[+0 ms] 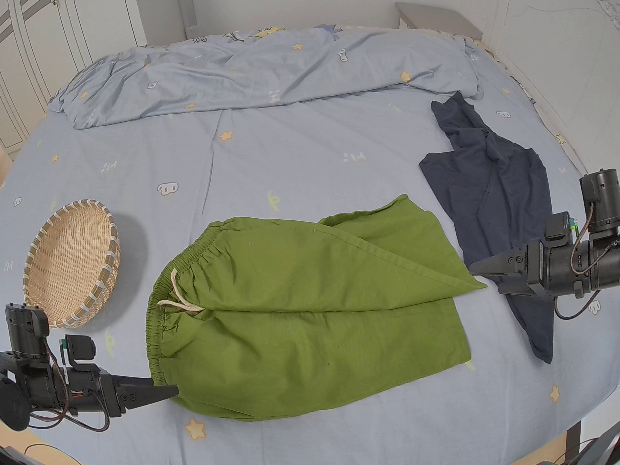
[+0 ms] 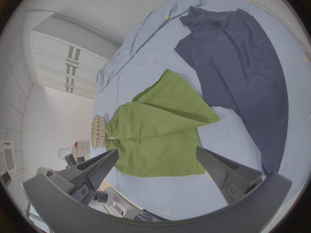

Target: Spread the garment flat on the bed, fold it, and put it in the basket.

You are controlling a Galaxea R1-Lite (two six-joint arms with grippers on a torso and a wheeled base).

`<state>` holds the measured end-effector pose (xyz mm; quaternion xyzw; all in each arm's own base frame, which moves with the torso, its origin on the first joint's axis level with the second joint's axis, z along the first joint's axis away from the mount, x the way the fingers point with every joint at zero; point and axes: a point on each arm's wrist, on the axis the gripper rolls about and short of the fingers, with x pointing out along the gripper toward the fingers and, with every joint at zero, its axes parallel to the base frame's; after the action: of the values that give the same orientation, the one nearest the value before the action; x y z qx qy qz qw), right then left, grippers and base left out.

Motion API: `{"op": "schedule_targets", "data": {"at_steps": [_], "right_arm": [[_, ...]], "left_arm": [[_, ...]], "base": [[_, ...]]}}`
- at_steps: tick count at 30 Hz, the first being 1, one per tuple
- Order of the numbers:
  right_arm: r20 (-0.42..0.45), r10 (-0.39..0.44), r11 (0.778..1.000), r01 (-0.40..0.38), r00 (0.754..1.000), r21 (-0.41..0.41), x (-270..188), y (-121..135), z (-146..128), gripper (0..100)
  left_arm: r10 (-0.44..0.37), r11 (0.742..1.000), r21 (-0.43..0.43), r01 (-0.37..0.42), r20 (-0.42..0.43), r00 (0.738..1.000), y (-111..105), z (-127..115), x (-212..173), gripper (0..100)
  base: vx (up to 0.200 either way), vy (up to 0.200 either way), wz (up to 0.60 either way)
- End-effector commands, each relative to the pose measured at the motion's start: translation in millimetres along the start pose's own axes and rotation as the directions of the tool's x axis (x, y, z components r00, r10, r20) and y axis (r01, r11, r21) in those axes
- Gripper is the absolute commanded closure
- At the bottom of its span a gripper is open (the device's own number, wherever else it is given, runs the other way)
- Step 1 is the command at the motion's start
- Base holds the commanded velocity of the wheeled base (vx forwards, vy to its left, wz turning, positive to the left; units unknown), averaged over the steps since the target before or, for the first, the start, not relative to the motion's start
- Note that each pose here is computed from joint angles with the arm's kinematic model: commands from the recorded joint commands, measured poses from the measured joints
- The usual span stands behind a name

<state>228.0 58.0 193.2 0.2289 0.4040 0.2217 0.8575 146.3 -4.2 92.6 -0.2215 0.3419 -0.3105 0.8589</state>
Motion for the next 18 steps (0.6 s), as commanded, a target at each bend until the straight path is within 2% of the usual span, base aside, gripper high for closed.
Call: {"op": "schedule_targets", "data": {"at_steps": [1,14,18], "right_arm": [[0.017,0.007,1.000,-0.007,1.000,0.003,-10.1,-6.3,-3.7,0],[0.016,0.010,1.000,-0.010,1.000,0.002,-10.9,-5.8,-4.6,0],[0.012,0.009,1.000,-0.009,1.000,0.002,-10.1,-6.2,-5.4,0]], "left_arm": [[-0.034,0.992,-0.127,0.027,-0.057,0.998,40.1,-19.6,4.0,0],[-0.032,0.989,-0.147,0.025,-0.048,0.998,45.4,-17.5,3.9,0],[-0.022,0.984,-0.180,0.011,-0.058,0.998,53.1,-18.9,5.9,0]], "base": [[0.000,0.000,0.00],[0.000,0.000,0.00],[0.000,0.000,0.00]]}}
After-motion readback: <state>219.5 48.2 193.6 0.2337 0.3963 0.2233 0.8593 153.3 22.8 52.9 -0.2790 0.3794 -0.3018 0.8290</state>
